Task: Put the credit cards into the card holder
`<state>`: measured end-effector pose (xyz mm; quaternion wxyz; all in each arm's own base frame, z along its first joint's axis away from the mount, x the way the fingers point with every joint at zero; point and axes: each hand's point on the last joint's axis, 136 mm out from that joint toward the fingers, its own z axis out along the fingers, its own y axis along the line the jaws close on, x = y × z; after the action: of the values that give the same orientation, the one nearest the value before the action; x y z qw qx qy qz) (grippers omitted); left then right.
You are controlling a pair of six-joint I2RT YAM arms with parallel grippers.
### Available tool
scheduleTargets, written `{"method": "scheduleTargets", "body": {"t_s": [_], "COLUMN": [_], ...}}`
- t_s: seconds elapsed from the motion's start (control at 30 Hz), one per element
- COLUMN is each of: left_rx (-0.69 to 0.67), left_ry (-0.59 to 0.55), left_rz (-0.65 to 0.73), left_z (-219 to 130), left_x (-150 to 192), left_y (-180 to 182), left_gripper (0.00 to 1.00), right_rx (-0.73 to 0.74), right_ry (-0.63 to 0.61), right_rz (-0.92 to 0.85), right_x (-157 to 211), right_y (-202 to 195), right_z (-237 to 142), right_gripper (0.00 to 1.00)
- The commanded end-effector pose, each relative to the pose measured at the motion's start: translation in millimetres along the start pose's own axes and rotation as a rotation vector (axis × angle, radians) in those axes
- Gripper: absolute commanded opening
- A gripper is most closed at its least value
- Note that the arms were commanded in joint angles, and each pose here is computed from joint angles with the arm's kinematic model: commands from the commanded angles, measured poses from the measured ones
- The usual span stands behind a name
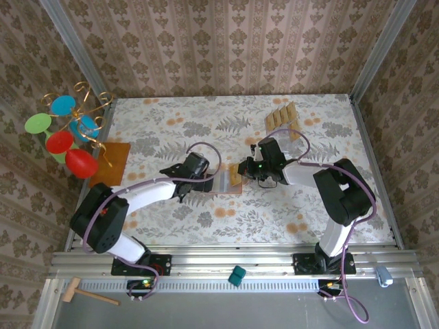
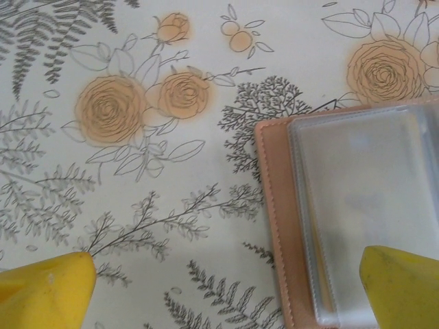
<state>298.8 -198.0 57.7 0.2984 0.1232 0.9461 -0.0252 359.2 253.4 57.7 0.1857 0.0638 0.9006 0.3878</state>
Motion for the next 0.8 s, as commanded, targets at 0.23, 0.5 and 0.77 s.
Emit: {"method": "scheduleTargets", "body": {"t_s": [0.23,0.5,0.77], "left_rx": [0.011,-0.024,-0.040], "left_ry": [0.016,0.027,0.048], "left_rz": [0.057,0.042,0.027], "left_z": [16,17,19], "left_x": [-2,9,20], "left_y": [-8,4,12], "left_gripper": [1.00,1.00,1.00], "right_rx": [-0.079,-0.117,-0.167], "right_ry": [-0.009,-0.036,-0.074], "right_rz": [0.020,0.026,0.035], "right_x": [5,8,7], "right_y": [16,15,13], "right_z": [4,13,17], "right_gripper": [0.00,0.00,0.00]}}
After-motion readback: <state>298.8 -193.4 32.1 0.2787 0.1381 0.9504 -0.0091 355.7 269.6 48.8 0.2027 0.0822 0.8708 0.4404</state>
